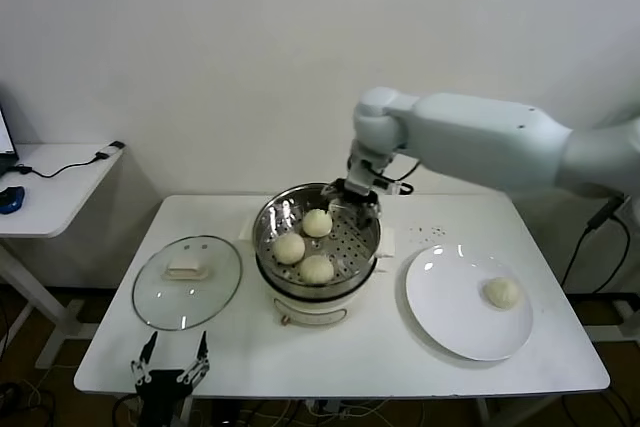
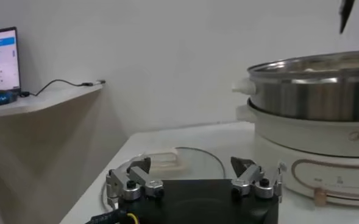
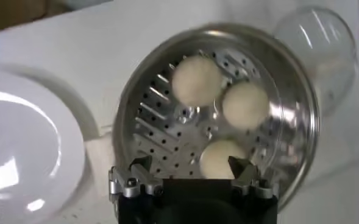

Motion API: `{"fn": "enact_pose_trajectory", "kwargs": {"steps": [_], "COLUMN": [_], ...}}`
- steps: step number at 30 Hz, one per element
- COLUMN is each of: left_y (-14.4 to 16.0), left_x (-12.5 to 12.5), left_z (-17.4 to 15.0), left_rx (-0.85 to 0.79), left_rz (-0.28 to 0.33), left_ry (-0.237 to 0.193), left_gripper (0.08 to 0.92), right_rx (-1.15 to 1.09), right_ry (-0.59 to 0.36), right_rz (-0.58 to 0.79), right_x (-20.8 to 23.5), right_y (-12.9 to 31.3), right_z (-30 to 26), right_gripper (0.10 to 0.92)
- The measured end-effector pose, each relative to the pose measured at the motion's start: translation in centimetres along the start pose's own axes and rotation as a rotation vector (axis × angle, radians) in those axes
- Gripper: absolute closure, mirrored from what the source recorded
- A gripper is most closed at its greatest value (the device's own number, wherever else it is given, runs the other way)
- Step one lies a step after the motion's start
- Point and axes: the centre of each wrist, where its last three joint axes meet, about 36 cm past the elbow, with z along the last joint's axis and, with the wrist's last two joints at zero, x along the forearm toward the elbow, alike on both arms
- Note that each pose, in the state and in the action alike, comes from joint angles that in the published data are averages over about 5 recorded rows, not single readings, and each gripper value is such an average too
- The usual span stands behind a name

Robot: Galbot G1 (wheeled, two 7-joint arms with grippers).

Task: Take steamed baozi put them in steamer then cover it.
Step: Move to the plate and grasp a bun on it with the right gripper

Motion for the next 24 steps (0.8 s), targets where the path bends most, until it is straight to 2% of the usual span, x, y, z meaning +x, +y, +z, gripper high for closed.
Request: {"fn": "enact_pose_trajectory", "kwargs": {"steps": [5, 10, 24], "left_y": [0.0, 0.0, 0.0], "left_x": [0.0, 0.1, 0.1], "left_z": [-0.2, -0.2, -0.7], "left_rx": [-0.002, 0.0, -0.011], "left_rz": [0.001, -0.004, -0.015], "left_ry": [-0.004, -0.003, -0.001], "left_gripper": [0.177, 0.177, 0.177], "right_rx": [-0.328, -0.56, -0.815], "right_ry": [0.005, 0.013, 0.067], "right_rz": [0.038, 0.023, -0.087], "right_x": [1.1, 0.0, -7.7], "right_y": [5.8, 12.2, 27.2], "right_z": [4.5, 8.7, 15.4], "right_gripper": [0.2, 0.2, 0.2]}}
